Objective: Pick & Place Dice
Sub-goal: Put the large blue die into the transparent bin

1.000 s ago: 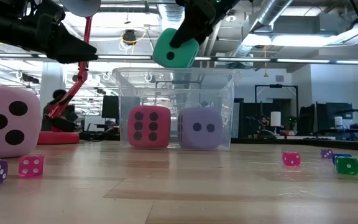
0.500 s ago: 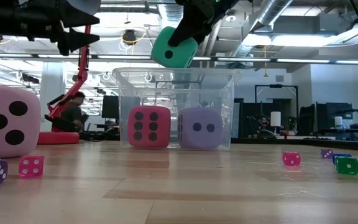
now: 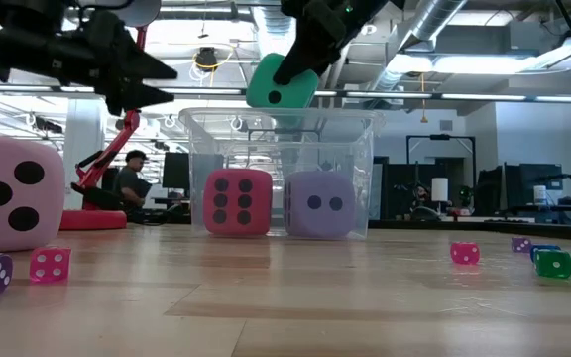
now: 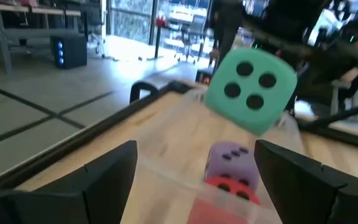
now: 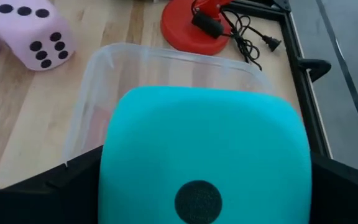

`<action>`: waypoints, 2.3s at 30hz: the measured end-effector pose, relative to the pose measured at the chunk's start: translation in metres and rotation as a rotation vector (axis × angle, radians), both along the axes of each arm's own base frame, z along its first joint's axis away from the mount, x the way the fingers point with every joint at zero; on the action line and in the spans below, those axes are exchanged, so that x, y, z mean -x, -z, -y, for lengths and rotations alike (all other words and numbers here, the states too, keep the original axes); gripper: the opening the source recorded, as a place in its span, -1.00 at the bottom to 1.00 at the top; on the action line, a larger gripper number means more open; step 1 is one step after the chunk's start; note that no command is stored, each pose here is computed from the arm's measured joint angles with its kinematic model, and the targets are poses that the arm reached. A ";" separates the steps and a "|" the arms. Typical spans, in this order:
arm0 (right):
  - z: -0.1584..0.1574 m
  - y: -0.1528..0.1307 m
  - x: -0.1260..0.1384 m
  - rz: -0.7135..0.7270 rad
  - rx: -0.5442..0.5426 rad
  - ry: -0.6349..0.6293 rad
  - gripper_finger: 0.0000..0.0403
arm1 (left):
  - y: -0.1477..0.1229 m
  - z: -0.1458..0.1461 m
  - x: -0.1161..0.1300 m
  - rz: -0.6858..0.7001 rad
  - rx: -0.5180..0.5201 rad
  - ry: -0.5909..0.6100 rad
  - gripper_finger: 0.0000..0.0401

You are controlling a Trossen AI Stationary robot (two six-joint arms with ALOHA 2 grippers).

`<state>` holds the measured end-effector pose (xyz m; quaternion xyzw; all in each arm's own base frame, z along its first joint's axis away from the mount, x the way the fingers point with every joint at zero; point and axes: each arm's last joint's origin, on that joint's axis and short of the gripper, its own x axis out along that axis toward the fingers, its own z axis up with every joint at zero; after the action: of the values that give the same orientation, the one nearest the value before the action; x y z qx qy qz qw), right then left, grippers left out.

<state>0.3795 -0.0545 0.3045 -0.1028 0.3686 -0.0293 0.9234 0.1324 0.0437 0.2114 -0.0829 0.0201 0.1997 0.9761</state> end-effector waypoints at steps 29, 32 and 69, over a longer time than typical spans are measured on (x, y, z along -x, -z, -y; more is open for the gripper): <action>0.020 0.002 0.004 -0.014 -0.013 0.063 0.99 | -0.004 -0.009 -0.057 0.057 -0.051 0.008 0.57; 0.022 0.004 0.007 -0.046 -0.017 0.068 0.99 | -0.014 -0.006 -0.069 0.052 -0.111 0.073 0.57; 0.022 0.040 -0.008 -0.210 -0.004 0.005 0.99 | -0.020 -0.009 -0.145 -0.046 -0.246 0.181 0.27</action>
<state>0.3872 -0.0762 0.2649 -0.1026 0.4638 -0.0201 0.8798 0.2774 0.0528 0.2319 0.0439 0.0255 0.1135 0.9922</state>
